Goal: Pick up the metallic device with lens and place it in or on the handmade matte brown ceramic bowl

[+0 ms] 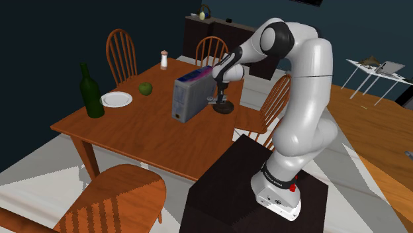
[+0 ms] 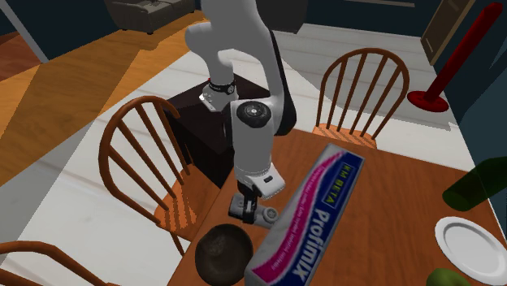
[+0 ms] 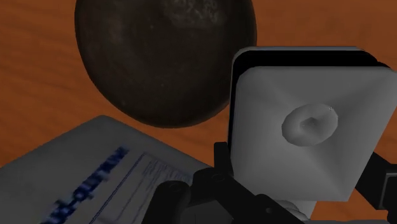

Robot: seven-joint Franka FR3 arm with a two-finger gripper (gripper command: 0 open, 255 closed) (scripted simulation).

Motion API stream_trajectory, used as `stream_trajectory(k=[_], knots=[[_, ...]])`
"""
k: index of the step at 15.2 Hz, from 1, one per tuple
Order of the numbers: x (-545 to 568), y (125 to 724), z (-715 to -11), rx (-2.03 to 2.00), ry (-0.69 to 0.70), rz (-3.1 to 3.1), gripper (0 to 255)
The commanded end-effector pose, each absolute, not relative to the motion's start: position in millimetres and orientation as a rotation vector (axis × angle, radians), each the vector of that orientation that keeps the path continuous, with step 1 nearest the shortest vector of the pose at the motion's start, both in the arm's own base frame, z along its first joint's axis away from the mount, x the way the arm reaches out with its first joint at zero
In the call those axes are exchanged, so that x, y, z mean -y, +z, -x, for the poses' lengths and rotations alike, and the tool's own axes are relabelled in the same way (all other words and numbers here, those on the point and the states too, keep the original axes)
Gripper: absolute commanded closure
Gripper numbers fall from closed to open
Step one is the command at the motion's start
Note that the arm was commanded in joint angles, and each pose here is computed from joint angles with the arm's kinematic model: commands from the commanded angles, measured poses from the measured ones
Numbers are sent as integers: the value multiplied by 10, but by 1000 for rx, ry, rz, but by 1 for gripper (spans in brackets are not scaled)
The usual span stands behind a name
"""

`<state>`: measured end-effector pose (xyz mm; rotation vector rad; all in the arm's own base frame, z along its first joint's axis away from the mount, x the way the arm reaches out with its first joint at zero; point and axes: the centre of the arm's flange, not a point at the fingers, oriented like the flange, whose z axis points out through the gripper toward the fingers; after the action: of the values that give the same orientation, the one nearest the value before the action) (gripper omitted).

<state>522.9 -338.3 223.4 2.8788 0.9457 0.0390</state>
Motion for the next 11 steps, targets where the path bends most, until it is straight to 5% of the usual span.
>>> stream_trajectory(k=[1,11], knots=[[3621,2239,-5215,-947,39,-2878,255],[4619,2179,-5184,-947,39,-2878,255]])
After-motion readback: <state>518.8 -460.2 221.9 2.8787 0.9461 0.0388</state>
